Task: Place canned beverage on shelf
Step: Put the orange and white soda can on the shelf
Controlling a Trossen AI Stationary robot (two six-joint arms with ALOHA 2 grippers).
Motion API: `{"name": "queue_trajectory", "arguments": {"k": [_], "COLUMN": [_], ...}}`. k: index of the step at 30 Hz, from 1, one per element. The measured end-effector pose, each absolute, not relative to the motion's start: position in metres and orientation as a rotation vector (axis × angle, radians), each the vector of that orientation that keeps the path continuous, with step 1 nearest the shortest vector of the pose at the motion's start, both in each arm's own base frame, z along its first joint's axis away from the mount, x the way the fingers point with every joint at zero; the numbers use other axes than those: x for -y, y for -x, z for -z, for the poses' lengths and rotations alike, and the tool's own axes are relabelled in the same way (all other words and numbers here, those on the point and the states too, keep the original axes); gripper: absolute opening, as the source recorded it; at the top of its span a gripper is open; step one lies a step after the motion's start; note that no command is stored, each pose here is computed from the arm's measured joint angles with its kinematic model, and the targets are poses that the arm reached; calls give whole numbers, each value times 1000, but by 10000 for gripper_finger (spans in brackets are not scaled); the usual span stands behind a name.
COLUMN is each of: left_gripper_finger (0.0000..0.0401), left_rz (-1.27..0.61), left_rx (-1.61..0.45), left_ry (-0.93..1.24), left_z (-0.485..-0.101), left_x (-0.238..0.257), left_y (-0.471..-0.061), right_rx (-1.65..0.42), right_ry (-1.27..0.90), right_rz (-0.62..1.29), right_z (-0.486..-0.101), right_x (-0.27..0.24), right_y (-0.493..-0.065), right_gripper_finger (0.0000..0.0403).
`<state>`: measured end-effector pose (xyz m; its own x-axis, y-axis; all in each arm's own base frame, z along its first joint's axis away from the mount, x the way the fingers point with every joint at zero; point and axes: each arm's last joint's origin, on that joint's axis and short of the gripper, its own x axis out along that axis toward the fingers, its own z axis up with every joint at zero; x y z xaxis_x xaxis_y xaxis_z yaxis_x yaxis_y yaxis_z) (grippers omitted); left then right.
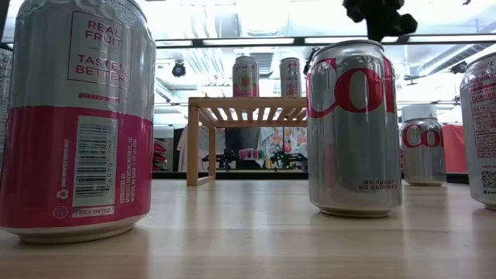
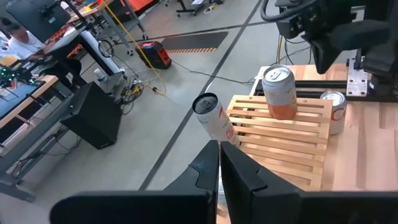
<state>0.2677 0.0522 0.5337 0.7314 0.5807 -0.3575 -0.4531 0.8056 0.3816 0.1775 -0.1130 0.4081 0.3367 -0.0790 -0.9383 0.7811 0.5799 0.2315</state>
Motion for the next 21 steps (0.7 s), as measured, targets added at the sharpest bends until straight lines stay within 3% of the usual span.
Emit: {"name": "queue_trajectory", "arguments": {"k": [21], "left_gripper_finger": [0], "left_rz": [-577], "left_rx": [-487], "left_ry": [-288], "left_z": [-534], "left_x": [-53], "left_y": [-268], "right_rx": [-998], "right_ry": [-665], "right_rz": [894], "right_z": [-406], "right_x": [142], "right_y": [-169], "right_gripper_finger": [9]}}
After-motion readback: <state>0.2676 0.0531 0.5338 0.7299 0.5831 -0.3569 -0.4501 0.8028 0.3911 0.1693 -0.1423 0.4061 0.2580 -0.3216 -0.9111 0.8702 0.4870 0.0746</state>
